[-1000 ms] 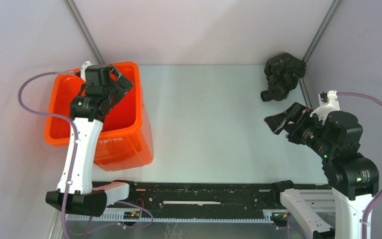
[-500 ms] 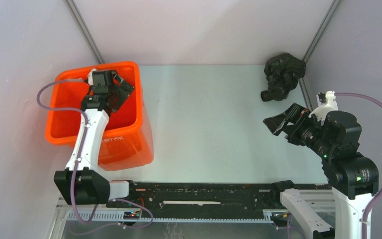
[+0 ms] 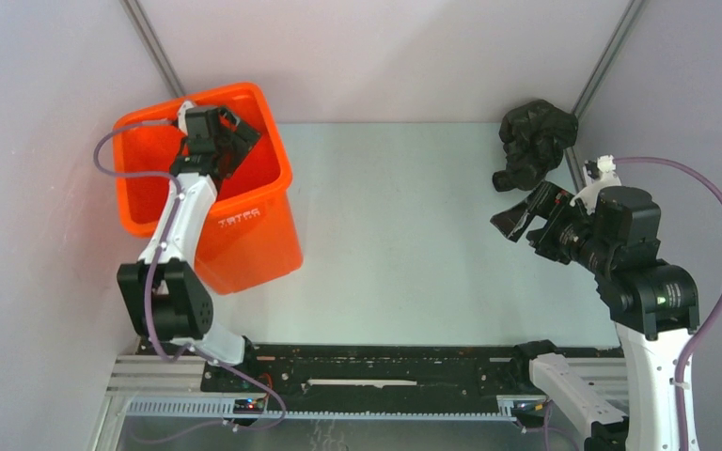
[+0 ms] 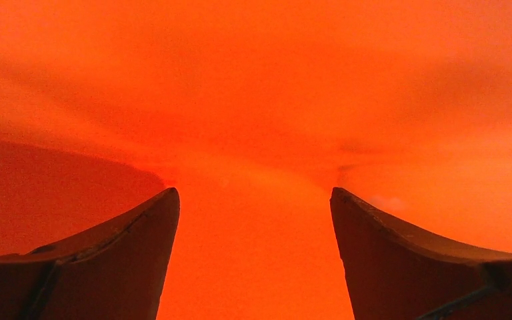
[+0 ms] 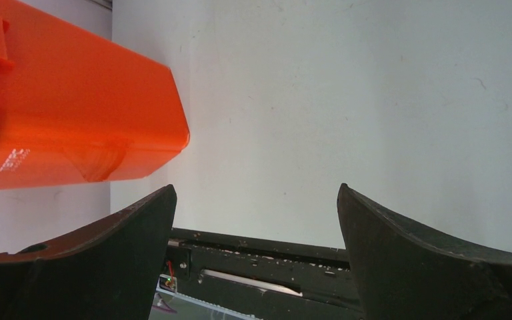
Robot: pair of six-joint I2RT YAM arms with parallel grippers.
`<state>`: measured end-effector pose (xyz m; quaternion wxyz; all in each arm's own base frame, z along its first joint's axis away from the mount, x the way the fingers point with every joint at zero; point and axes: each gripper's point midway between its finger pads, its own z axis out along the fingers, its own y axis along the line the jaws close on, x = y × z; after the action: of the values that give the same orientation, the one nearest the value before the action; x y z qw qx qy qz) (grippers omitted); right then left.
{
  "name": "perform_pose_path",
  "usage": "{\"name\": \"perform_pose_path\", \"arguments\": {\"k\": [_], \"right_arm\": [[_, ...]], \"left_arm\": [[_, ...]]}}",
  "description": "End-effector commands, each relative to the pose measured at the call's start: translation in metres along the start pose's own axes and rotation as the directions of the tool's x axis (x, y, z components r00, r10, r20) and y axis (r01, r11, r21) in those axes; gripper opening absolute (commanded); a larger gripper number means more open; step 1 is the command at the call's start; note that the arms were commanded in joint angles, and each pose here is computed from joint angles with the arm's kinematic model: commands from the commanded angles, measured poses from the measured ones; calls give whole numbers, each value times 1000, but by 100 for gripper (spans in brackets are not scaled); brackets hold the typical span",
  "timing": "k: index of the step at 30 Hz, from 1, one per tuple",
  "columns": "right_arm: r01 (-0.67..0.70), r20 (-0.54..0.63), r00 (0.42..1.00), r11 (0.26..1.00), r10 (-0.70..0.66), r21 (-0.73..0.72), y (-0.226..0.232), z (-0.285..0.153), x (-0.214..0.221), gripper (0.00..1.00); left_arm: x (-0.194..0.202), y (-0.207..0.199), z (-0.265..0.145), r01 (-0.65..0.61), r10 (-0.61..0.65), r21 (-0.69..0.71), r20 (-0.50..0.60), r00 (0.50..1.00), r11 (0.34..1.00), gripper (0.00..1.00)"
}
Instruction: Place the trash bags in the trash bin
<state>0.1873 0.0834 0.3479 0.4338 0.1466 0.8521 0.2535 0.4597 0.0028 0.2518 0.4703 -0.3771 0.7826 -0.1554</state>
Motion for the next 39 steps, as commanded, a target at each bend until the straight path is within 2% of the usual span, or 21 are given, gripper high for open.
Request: {"name": "perform_pose_path", "arguments": {"k": [1,7,12,16,21,25,26,30,33,36,39], "right_arm": [[8,31,999,1000,-9,5,3,5,-14,100],[3,17,1000,999,-3,37,-2,11,-15,100],[0,-2,1000,999,1,38,0,13,-16,100],[14,-42,999,1000,-14,17,4,14,-12,100],[42,-99,994,999,-44,-20,2,27,4,100],[33,-148,988,999,-36,-23,-5,47,17,100],[24,-163,986,999,-28,-22,-5,50,19,100],[15,-187,982,1000,-17,-12,-2,66,20,100],[5,-196,981,1000,-5,-1,0,80,18,100],[-20,-214,976,998,31,53,-7,100,17,100],[-61,-230,969,991,87,117,-18,124,15,100]], "left_arm": [[-47,-38,26,-68,58,92,102,993,993,89],[-73,-54,42,-95,82,89,140,987,991,92],[-77,-69,21,-85,71,119,118,990,989,92],[-76,-73,-25,-104,88,138,117,989,985,92],[-72,-76,-109,-120,91,208,146,985,971,93],[-41,-58,-169,-86,69,242,77,995,967,94],[-31,-53,-185,-94,80,253,66,995,963,98],[-4,-21,-232,-185,176,224,62,982,957,100],[-8,3,-262,-264,246,168,121,962,950,100],[-15,1,-290,-339,305,202,184,934,919,100],[-12,-19,-311,-405,349,319,219,911,857,100]]}}
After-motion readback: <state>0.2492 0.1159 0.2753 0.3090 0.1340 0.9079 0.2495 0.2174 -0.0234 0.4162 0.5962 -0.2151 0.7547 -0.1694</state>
